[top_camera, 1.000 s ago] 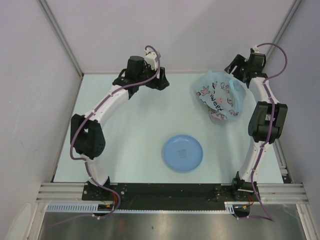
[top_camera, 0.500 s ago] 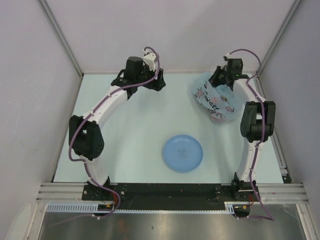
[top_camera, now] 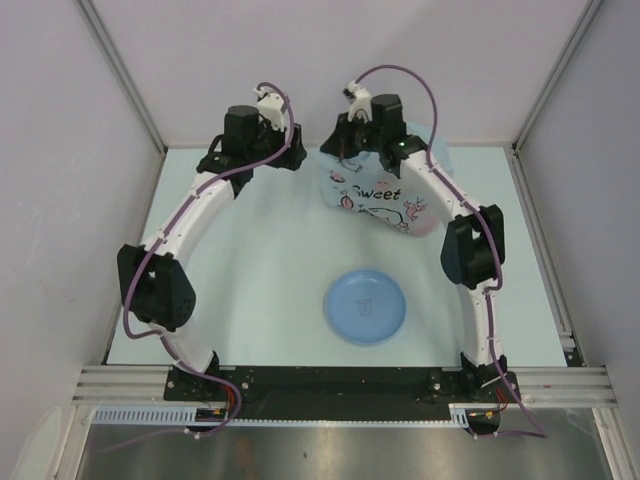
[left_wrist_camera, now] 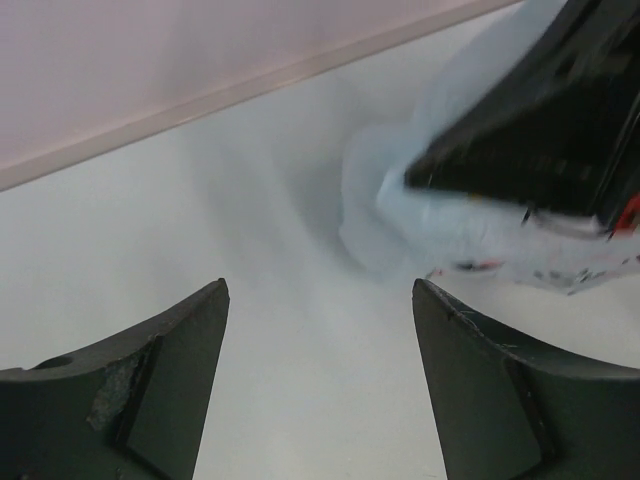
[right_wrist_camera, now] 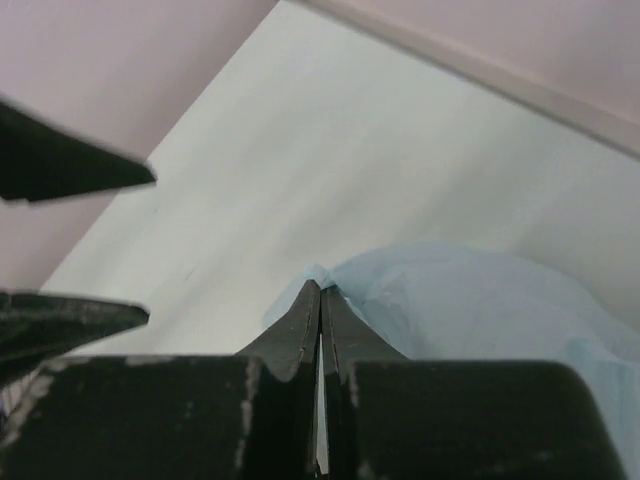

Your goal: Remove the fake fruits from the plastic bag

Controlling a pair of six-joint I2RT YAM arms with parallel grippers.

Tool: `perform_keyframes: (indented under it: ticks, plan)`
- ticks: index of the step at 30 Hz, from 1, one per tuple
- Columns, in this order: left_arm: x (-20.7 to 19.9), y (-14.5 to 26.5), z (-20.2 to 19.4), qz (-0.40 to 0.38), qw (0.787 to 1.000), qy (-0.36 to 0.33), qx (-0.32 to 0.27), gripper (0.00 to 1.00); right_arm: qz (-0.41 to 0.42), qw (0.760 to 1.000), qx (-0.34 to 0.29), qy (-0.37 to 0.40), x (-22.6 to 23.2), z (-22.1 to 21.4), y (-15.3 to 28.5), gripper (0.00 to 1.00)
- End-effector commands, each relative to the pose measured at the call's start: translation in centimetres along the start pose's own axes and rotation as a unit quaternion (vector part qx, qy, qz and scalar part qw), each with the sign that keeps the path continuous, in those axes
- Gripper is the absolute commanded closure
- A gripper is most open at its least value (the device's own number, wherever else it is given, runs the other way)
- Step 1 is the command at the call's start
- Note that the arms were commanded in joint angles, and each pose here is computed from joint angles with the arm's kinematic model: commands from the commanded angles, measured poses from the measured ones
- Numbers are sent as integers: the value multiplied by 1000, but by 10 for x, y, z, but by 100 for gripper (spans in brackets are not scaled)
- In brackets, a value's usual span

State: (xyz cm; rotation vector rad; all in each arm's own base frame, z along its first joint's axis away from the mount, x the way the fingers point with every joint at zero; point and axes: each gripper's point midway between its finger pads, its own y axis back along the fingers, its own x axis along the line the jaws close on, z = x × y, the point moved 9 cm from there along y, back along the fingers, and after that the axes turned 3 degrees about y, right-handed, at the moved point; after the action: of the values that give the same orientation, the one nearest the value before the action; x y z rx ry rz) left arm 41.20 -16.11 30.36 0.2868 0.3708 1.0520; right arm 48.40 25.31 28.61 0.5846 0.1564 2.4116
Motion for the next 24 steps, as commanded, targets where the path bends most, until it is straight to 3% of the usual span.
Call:
perform_keyframes:
  ticks: [1, 2, 3, 6, 11, 15, 16, 19, 24]
  plan:
    - [7, 32, 26, 24, 998, -15, -50, 20, 72, 995, 57, 31, 38, -25, -4, 76]
    - [8, 35, 24, 23, 999, -12, -47, 20, 68, 995, 68, 13, 36, -37, -3, 65]
    - [7, 37, 25, 19, 999, -8, -47, 20, 63, 997, 42, 2, 42, -21, 7, 42]
    - [4, 46, 27, 0, 999, 6, -49, 21, 63, 998, -21, 13, 51, 25, 43, 20]
    - [-17, 52, 42, -107, 992, 18, -68, 22, 40, 989, -128, 62, 54, 91, 116, 20]
    - [-35, 38, 44, -174, 982, 26, -63, 25, -60, 975, -181, 115, 47, 101, 153, 25]
    - [-47, 33, 43, -186, 981, 18, -58, 25, -91, 968, -172, 161, 43, 93, 159, 26]
    - [-74, 22, 47, -203, 977, -17, -56, 25, -160, 956, -140, 201, 37, 76, 166, 27]
    - [-91, -4, 50, -124, 989, -50, -68, 22, -197, 946, -79, 243, 32, 49, 167, 25]
